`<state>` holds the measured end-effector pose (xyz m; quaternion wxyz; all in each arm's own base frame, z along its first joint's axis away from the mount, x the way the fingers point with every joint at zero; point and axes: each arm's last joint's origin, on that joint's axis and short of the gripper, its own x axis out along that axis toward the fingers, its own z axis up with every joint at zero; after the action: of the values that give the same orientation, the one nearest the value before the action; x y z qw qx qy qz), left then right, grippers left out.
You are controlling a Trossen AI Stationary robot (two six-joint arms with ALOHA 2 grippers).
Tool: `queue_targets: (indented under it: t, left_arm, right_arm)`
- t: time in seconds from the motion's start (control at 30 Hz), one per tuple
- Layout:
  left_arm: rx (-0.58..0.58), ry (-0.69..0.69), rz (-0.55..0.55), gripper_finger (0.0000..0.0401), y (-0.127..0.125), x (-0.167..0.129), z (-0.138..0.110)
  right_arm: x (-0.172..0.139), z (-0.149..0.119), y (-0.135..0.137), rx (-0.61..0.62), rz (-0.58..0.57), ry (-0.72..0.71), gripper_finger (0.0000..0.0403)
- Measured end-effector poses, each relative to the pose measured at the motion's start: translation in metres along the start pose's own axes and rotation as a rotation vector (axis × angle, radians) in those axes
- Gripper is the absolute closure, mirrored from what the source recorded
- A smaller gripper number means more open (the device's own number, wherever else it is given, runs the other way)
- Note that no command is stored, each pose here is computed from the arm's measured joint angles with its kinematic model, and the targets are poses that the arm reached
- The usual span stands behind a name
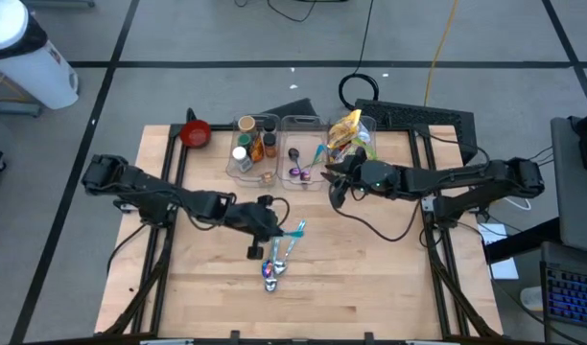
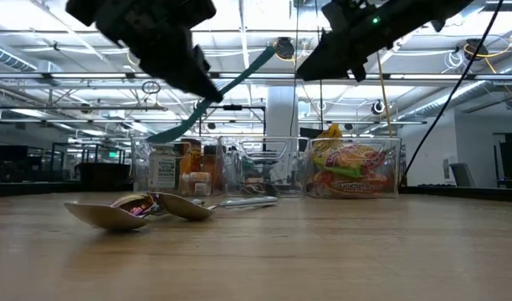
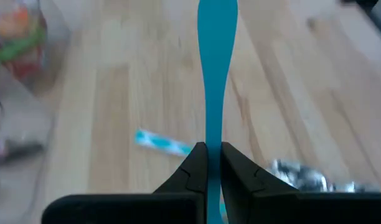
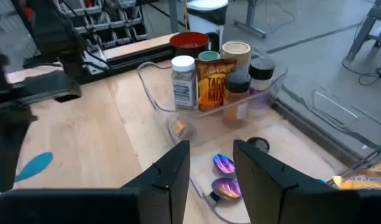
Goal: Pick & Place Food Item
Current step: Put the blue spoon into the middle transparent bin
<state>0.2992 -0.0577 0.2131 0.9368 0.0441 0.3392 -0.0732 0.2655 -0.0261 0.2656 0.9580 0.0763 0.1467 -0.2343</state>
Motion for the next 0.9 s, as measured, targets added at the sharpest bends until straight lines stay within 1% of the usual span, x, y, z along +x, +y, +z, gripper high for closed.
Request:
queue_targets:
  t: [0.17,0.27,0.33,0.43,0.57,0.7,0.83,0.9]
  left_arm:
    - [0.054,-0.125,-0.021,0.0382,0.017,0.000,0.011]
    - [0.067,-0.240,-0.007,0.0382,0.038,-0.003,0.021]
    - [0.079,-0.327,-0.021,0.0382,0.055,-0.007,0.027]
    - [0.101,-0.444,-0.043,0.0382,0.079,-0.014,0.033]
    - [0.116,-0.568,-0.009,0.0382,0.109,-0.026,0.037]
    - [0.106,-0.624,0.044,0.0382,0.133,-0.030,0.035]
    - [0.095,-0.659,0.079,0.0382,0.154,-0.017,0.026]
    - [0.064,-0.684,0.089,0.0382,0.166,-0.009,0.020]
  right_arm:
    - [-0.017,0.003,0.000,-0.025,0.020,-0.009,0.0287]
    - [-0.028,-0.003,-0.006,-0.027,0.022,-0.024,0.0287]
    - [-0.036,-0.007,-0.010,-0.009,0.026,-0.051,0.0287]
    - [-0.047,-0.012,-0.017,0.031,0.031,-0.117,0.0287]
    - [-0.060,-0.016,-0.024,0.067,0.045,-0.234,0.0287]
    - [-0.067,-0.023,-0.028,0.074,0.060,-0.327,0.0287]
    - [-0.069,-0.025,-0.030,0.055,0.061,-0.357,0.0287]
    - [-0.069,-0.025,-0.030,0.051,0.061,-0.358,0.0287]
